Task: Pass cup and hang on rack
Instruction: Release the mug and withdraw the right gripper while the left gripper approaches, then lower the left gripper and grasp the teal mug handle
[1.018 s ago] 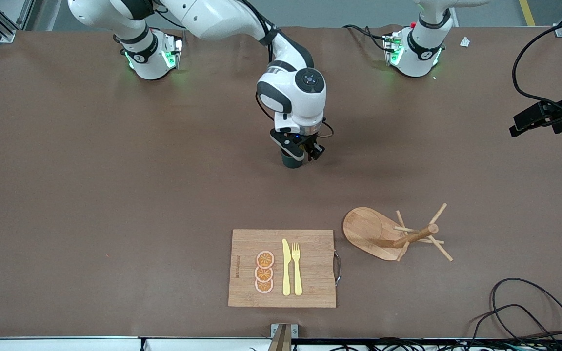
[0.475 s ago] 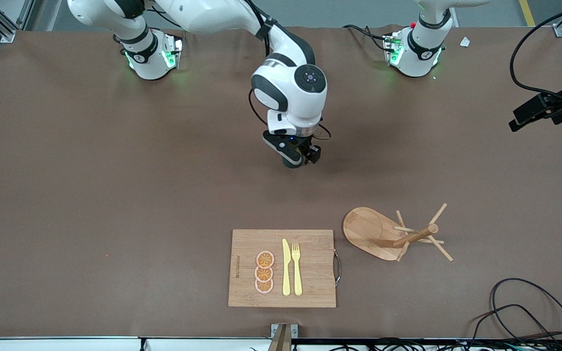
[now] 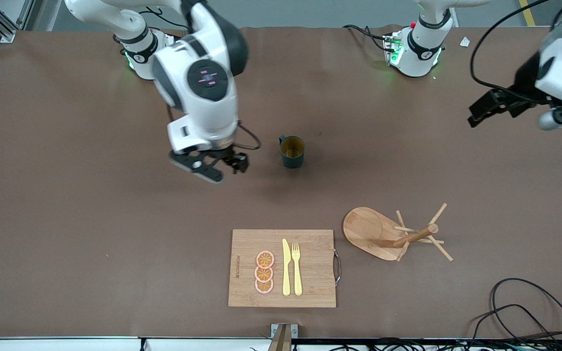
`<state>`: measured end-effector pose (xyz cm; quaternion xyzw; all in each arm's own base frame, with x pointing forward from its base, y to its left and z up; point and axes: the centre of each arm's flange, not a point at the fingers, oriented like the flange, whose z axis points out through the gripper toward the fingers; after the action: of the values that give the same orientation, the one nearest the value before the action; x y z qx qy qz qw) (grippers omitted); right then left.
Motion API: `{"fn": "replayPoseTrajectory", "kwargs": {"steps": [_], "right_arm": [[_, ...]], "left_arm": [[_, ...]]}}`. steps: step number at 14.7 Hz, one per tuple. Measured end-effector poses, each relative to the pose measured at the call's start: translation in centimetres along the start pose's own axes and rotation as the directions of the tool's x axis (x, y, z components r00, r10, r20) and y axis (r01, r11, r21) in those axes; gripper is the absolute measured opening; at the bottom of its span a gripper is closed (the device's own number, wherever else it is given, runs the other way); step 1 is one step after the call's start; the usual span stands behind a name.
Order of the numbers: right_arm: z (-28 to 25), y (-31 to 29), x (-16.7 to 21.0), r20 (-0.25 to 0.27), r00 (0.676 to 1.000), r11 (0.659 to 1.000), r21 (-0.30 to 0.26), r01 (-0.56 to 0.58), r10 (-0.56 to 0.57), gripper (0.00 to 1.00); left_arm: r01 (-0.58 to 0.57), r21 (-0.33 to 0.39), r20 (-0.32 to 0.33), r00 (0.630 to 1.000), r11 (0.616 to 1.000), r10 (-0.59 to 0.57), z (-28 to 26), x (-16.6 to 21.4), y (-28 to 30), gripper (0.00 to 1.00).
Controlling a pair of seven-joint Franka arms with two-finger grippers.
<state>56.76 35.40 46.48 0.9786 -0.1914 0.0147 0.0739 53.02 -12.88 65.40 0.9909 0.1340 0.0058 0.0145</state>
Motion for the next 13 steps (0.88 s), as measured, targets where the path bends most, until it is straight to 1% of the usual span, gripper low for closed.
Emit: {"fn": "replayPoseTrajectory", "kwargs": {"steps": [4, 7, 8, 10, 13], "right_arm": [[0.1, 8.1, 6.2, -0.006, 0.990, 0.990, -0.001, 0.143, -0.143, 1.00], [0.6, 15.0, 10.5, -0.058, 0.965, 0.966, 0.028, 0.257, -0.255, 1.00], [1.1, 17.7, 11.7, -0.070, 0.957, 0.958, 0.030, 0.285, -0.283, 1.00], [1.6, 22.8, 13.4, -0.073, 0.942, 0.943, 0.029, 0.331, -0.328, 1.00], [0.7, 28.6, 15.2, -0.079, 0.922, 0.921, 0.073, 0.383, -0.378, 1.00]], "left_arm": [[0.069, 0.057, -0.064, 0.996, 0.996, -0.066, 0.6, -4.9, 8.1, 1.00], [0.134, 0.086, -0.132, 0.984, 0.987, -0.122, 2.1, -7.2, 12.4, 1.00], [0.159, 0.098, -0.159, 0.977, 0.982, -0.142, 3.0, -8.1, 14.0, 1.00], [0.200, 0.125, -0.211, 0.962, 0.972, -0.171, 5.2, -10.5, 17.7, 1.00], [0.243, 0.159, -0.302, 0.935, 0.957, -0.188, 9.2, -15.0, 23.3, 1.00]]}}
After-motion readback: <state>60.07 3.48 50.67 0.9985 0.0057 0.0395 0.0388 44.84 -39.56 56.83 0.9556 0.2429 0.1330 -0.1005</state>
